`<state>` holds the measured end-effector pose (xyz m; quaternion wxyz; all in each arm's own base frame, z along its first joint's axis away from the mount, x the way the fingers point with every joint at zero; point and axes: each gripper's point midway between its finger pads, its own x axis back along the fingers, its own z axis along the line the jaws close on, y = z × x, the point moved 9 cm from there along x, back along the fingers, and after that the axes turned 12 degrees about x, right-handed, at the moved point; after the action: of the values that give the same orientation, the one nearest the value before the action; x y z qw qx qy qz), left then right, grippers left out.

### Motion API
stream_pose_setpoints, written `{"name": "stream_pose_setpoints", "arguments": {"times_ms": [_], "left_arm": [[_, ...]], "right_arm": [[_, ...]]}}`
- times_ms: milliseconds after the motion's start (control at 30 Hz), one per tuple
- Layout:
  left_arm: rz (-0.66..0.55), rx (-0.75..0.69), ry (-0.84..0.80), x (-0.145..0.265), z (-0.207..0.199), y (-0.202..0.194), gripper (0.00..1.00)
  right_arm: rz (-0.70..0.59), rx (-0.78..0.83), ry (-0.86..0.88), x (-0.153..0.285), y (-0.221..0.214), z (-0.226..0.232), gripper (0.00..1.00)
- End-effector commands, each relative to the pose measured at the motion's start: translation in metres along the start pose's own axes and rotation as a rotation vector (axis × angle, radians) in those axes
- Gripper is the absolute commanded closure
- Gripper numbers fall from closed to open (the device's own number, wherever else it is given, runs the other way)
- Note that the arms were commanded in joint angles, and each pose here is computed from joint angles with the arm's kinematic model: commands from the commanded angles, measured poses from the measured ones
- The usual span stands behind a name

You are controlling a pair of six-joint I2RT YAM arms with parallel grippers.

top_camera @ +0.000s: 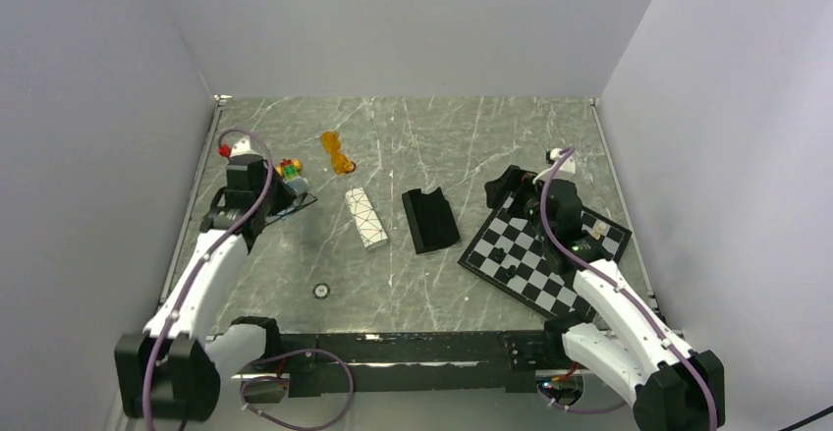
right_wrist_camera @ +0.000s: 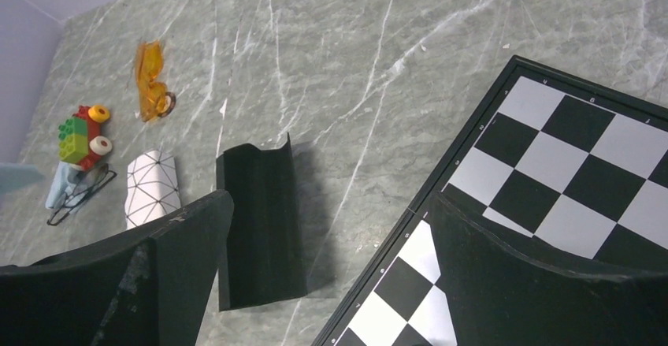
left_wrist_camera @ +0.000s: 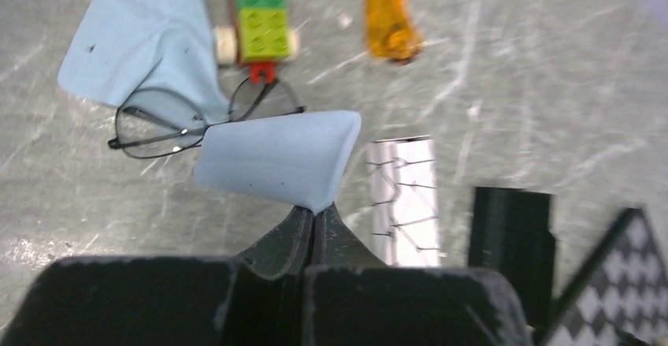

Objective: Organize the sunglasses

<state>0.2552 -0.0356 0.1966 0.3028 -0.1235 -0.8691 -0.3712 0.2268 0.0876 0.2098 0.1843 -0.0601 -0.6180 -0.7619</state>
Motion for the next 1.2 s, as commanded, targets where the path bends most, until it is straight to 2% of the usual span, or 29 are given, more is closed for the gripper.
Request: {"name": "stream_pose_setpoints", "arguments": {"times_ms": [0, 133, 267, 433, 600, 800, 1000, 1167], "left_arm": [[-0.058, 0.023, -0.174, 0.051, -0.027, 0.021, 1.0], [-0.108, 0.039, -0.262, 0.091, -0.038, 0.031, 1.0], [-0.005, 0.056, -0.391, 0.107, -0.046, 0.019, 1.0], [0.247, 0.081, -0.521, 0.107, -0.056, -0.021, 1.0], [0.48, -0.053, -0.594, 0.111, -0.09, -0.071, 1.0], [0.78, -0.217, -0.706, 0.131, -0.136, -0.128, 1.0], [1.086, -0.244, -0.801, 0.137, -0.167, -0.196, 1.0], [1.32, -0.25, -0.78, 0.134, -0.184, -0.255, 1.0]], "right_arm": [[-0.084, -0.011, 0.035, 0.008, 0.023, 0.007, 0.0], [-0.082, -0.026, 0.055, 0.015, 0.024, 0.009, 0.0], [-0.025, -0.042, 0.049, 0.018, 0.022, 0.009, 0.0], [0.09, -0.079, 0.011, 0.022, 0.012, 0.008, 0.0], [0.161, -0.099, 0.026, 0.029, 0.003, 0.009, 0.0], [0.199, -0.105, 0.012, 0.039, -0.004, 0.006, 0.0], [0.222, -0.109, -0.029, 0.042, -0.011, 0.001, 0.0], [0.233, -0.098, -0.047, 0.042, -0.014, -0.001, 0.0]]}}
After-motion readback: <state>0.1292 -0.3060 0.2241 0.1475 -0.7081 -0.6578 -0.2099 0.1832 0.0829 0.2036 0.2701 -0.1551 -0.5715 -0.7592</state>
